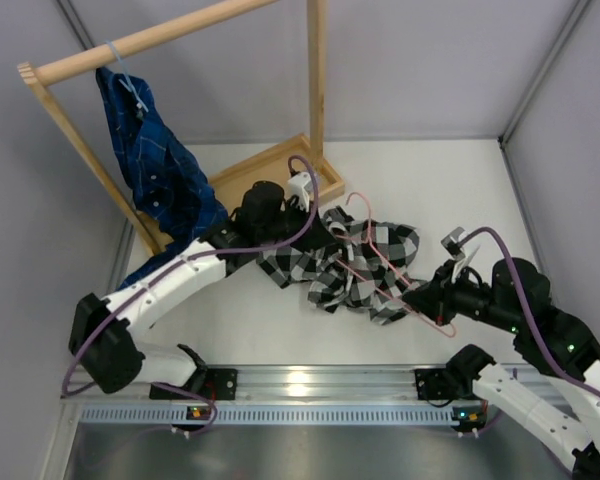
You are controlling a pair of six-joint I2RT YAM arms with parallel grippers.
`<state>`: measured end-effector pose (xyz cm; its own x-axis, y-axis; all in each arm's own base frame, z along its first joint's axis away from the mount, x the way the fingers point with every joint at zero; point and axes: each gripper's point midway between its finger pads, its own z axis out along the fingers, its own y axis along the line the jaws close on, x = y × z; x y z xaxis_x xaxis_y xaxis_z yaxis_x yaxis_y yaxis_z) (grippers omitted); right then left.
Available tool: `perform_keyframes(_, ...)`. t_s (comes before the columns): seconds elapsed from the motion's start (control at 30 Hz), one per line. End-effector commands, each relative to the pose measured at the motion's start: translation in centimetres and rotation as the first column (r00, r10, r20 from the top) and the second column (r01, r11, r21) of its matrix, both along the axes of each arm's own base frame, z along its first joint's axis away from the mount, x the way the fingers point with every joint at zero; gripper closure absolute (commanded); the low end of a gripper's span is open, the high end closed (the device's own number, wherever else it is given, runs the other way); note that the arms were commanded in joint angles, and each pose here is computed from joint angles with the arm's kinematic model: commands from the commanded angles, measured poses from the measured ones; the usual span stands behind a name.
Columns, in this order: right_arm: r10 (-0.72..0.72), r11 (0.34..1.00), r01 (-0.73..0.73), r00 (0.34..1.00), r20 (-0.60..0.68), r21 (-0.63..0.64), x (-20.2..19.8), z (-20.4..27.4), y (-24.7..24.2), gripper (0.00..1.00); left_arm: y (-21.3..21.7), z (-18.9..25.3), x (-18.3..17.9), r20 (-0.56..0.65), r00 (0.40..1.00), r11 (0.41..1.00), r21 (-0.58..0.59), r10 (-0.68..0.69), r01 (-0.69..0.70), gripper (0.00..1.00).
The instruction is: Place the shirt on the hanger
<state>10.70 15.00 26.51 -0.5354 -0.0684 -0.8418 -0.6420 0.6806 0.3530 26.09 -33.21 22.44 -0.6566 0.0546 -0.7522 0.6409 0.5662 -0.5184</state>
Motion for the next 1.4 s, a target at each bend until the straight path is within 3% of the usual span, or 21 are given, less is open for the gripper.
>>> perform_keyframes(0.0,0.137,0.974,-0.153,0.985,0.107,0.165,-0.3,1.9,3.2,1.00,0.6,7.4,-3.4,0.154,0.983,0.991,-0.079,-0.096,0.109,1.00)
perform_keyframes(0.13,0.180,0.928,-0.258,0.942,0.282,0.268,-0.4,4.3,4.6,1.00,-0.2,10.7,-8.7,0.234,0.944,0.960,-0.100,-0.232,0.260,1.00)
perform_keyframes(0.27,0.235,0.906,-0.351,0.882,0.409,0.237,-0.7,6.1,5.2,1.00,2.1,11.9,-9.3,0.260,0.947,0.980,-0.010,-0.191,0.200,1.00)
perform_keyframes(0.4,0.246,0.898,-0.367,0.876,0.415,0.244,0.0,6.6,6.1,1.00,3.2,15.4,-10.2,0.307,0.930,0.977,-0.005,-0.202,0.214,1.00)
perform_keyframes(0.5,0.193,0.876,-0.359,0.873,0.449,0.322,0.4,8.0,6.3,1.00,3.1,17.5,-11.4,0.334,0.912,0.967,-0.003,-0.240,0.256,1.00)
perform_keyframes(0.6,0.097,0.840,-0.345,0.856,0.508,0.420,0.5,9.9,5.7,1.00,2.2,17.9,-12.2,0.340,0.901,0.961,0.036,-0.269,0.273,1.00)
perform_keyframes(0.7,0.021,0.826,-0.301,0.861,0.509,0.476,1.2,9.5,5.2,1.00,1.5,16.8,-11.6,0.349,0.909,0.974,0.109,-0.226,0.201,1.00)
perform_keyframes(0.9,0.018,0.853,-0.248,0.894,0.449,0.460,2.3,6.9,5.5,1.00,-0.2,14.1,-9.8,0.347,0.923,0.968,0.236,-0.169,0.088,1.00)
perform_keyframes(1.0,-0.028,0.845,-0.228,0.884,0.466,0.483,2.3,6.8,4.8,1.00,-0.6,15.1,-9.5,0.372,0.916,0.971,0.231,-0.150,0.065,1.00)
perform_keyframes(1.03,-0.047,0.841,-0.222,0.879,0.475,0.494,2.3,6.9,4.5,1.00,-0.7,15.9,-9.8,0.386,0.909,0.973,0.216,-0.157,0.076,0.95)
perform_keyframes(1.07,-0.066,0.832,-0.219,0.873,0.484,0.509,2.1,6.6,4.1,1.00,-0.8,16.4,-10.0,0.395,0.903,0.974,0.208,-0.167,0.089,0.82)
perform_keyframes(1.13,-0.118,0.827,-0.186,0.865,0.487,0.530,2.4,6.4,3.4,1.00,-1.1,17.2,-10.8,0.413,0.884,0.969,0.199,-0.219,0.148,0.66)
perform_keyframes(1.17,-0.137,0.822,-0.179,0.860,0.492,0.541,2.3,6.1,3.0,1.00,-1.1,18.1,-11.0,0.431,0.873,0.969,0.187,-0.228,0.161,0.54)
perform_keyframes(1.2,-0.161,0.814,-0.172,0.851,0.500,0.555,2.3,6.3,2.6,1.00,-0.8,18.7,-11.0,0.458,0.858,0.969,0.187,-0.234,0.164,0.07)
perform_keyframes(1.23,-0.178,0.802,-0.177,0.841,0.511,0.571,1.9,6.6,2.1,1.00,-0.5,19.4,-10.9,0.478,0.848,0.971,0.182,-0.228,0.157,0.02)
perform_keyframes(1.37,-0.210,0.785,-0.180,0.823,0.528,0.593,1.5,7.1,1.5,1.00,2.5,22.3,-8.8,0.625,0.770,0.983,0.184,-0.127,0.013,0.02)
